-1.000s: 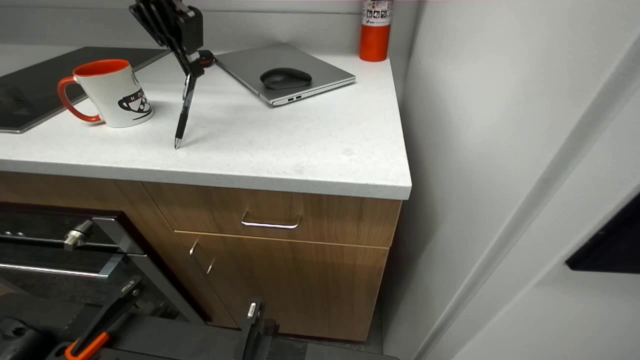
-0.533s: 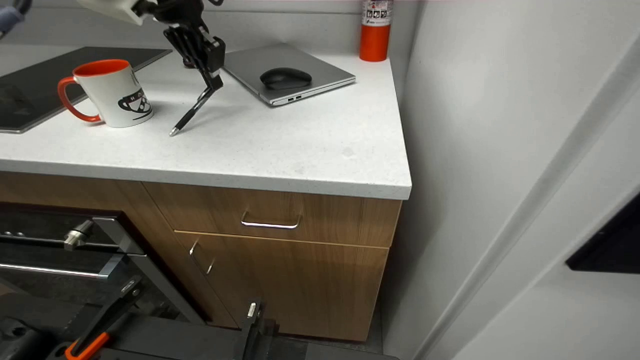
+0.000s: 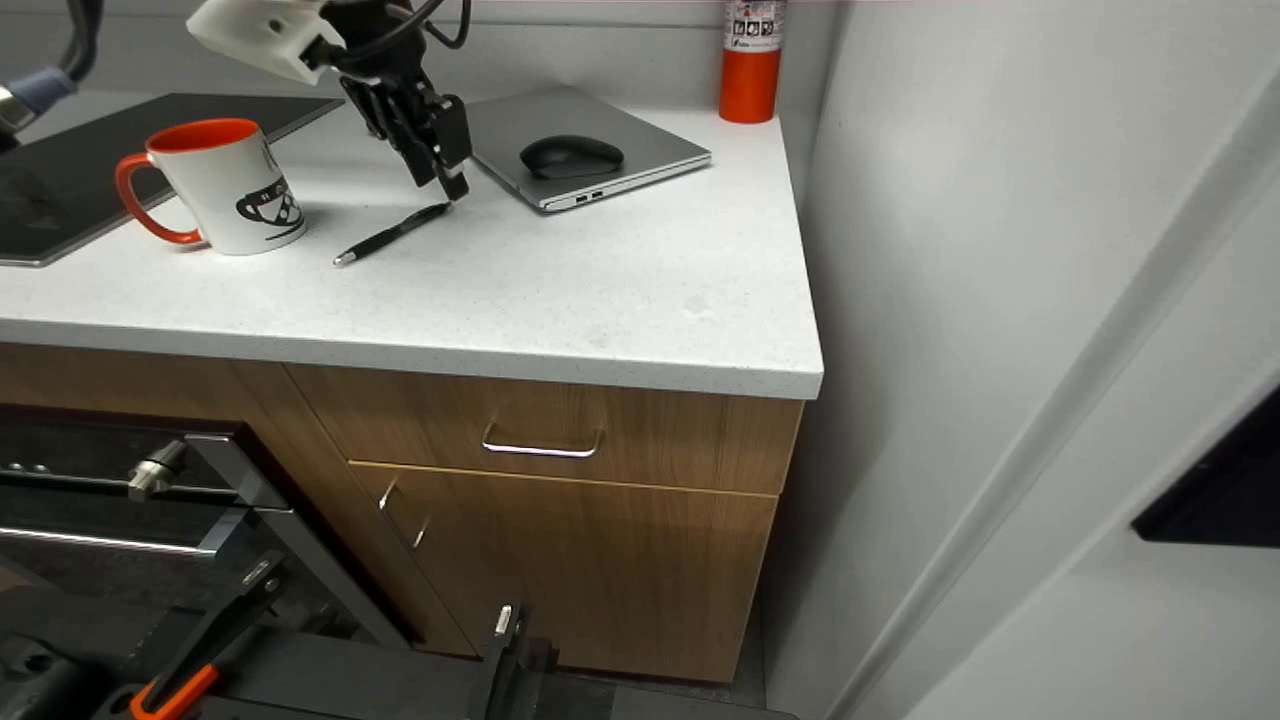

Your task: Remove the pen from the white mug and place it on the countertop

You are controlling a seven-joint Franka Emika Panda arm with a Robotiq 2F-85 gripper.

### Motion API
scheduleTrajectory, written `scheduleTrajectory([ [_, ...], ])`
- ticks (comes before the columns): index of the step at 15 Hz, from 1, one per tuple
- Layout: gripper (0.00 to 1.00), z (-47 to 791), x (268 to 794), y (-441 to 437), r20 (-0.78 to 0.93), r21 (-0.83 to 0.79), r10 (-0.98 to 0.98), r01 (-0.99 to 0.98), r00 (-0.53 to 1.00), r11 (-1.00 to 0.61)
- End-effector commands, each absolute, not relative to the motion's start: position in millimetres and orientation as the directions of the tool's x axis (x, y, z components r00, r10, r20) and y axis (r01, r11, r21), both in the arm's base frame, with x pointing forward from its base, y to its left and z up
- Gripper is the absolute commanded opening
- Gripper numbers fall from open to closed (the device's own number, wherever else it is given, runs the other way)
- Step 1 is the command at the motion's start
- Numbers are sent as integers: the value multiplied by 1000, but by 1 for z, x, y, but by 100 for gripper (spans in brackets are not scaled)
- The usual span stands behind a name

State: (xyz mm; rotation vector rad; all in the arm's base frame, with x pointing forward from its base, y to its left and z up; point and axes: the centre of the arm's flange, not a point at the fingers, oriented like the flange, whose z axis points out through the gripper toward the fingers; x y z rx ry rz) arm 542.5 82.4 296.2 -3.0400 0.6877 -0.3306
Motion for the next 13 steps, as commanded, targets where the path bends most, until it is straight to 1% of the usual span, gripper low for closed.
scheduleTrajectory([
  [1, 77, 303, 543, 81, 236, -81, -451, -445, 861, -892],
  [2, 87, 304, 542, 80, 235, -82, -453, -447, 860, -891],
  [4, 100, 305, 542, 78, 232, -87, -459, -452, 857, -888],
  [7, 100, 308, 542, 80, 221, -117, -457, -442, 862, -889],
  [8, 100, 301, 544, 77, 206, -71, -450, -446, 869, -892],
  [13, 100, 302, 545, 79, 206, -88, -456, -448, 866, -890],
])
